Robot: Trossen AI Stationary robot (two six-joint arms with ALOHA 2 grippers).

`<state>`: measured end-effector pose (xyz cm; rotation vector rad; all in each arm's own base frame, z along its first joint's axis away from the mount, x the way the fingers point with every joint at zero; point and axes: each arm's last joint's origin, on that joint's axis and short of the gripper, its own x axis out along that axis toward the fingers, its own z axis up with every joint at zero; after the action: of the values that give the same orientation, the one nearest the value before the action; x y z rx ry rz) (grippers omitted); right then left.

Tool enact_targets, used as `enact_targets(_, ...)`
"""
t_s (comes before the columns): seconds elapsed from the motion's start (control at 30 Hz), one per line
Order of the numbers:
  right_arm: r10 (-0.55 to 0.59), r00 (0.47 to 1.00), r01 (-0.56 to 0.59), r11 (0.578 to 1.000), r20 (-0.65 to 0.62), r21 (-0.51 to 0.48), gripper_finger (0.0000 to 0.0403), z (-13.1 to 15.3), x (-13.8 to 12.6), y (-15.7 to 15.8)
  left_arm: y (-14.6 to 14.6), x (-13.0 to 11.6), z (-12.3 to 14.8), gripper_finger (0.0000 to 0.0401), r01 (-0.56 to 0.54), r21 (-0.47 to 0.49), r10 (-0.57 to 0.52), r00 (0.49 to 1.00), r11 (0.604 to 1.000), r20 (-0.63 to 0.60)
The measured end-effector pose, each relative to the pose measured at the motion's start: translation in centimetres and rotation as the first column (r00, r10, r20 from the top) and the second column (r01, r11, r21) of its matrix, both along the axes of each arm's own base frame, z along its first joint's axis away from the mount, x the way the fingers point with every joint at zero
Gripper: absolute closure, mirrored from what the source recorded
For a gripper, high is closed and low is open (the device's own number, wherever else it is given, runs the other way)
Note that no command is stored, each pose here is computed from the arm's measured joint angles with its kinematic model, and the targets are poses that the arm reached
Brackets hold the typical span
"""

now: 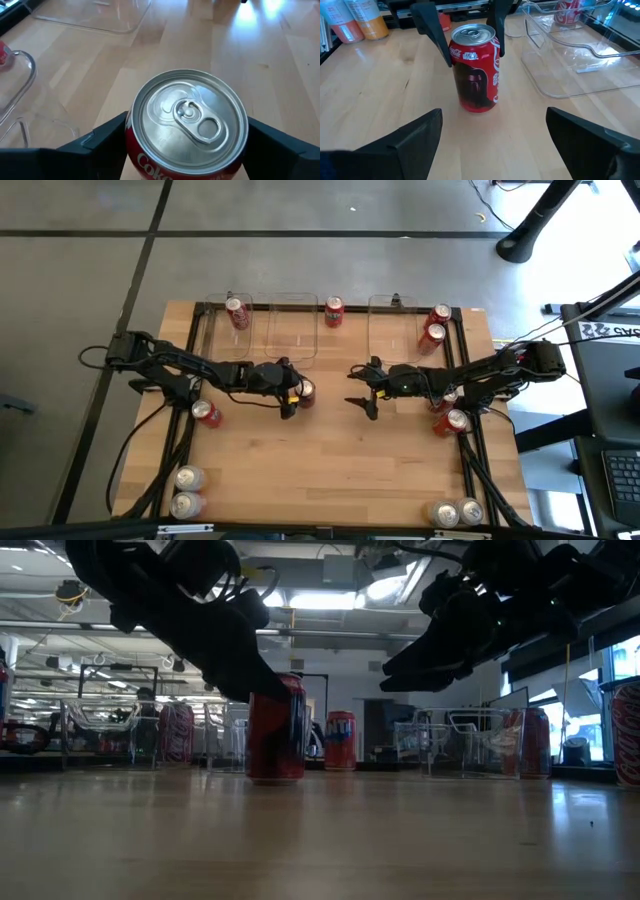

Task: Sort soda cans
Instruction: Put the red soda can into the left transparent bin

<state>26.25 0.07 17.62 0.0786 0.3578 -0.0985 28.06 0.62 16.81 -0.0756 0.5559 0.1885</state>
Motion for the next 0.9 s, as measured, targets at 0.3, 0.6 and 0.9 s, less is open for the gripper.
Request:
enact_targets(0.3, 0.001, 1.000, -0.001, 1.000, -0.002, -0.002, 0.0047, 0.0, 0.0, 0.0, 0.1, -0.6, 2.2, 0.0102, -0.020, 0.029, 0.019, 0.999, 0.999, 0.038)
enact_targets(0.6, 0.003, 1.000, -0.003, 1.000, -0.006, -0.006, 0.0047, 0.0, 0.0, 0.0, 0.5, -4.0, 8.4, 0.0102, -0.151, 0.096, 0.142, 0.986, 0.984, 0.093)
enact_targets(0.9, 0.008, 1.000, -0.008, 1.000, -0.004, -0.020, 0.0047, 0.0, 0.0, 0.0, 2.4, -9.4, 12.9, 0.0102, -0.451, 0.181, 0.413, 0.885, 0.874, 0.215)
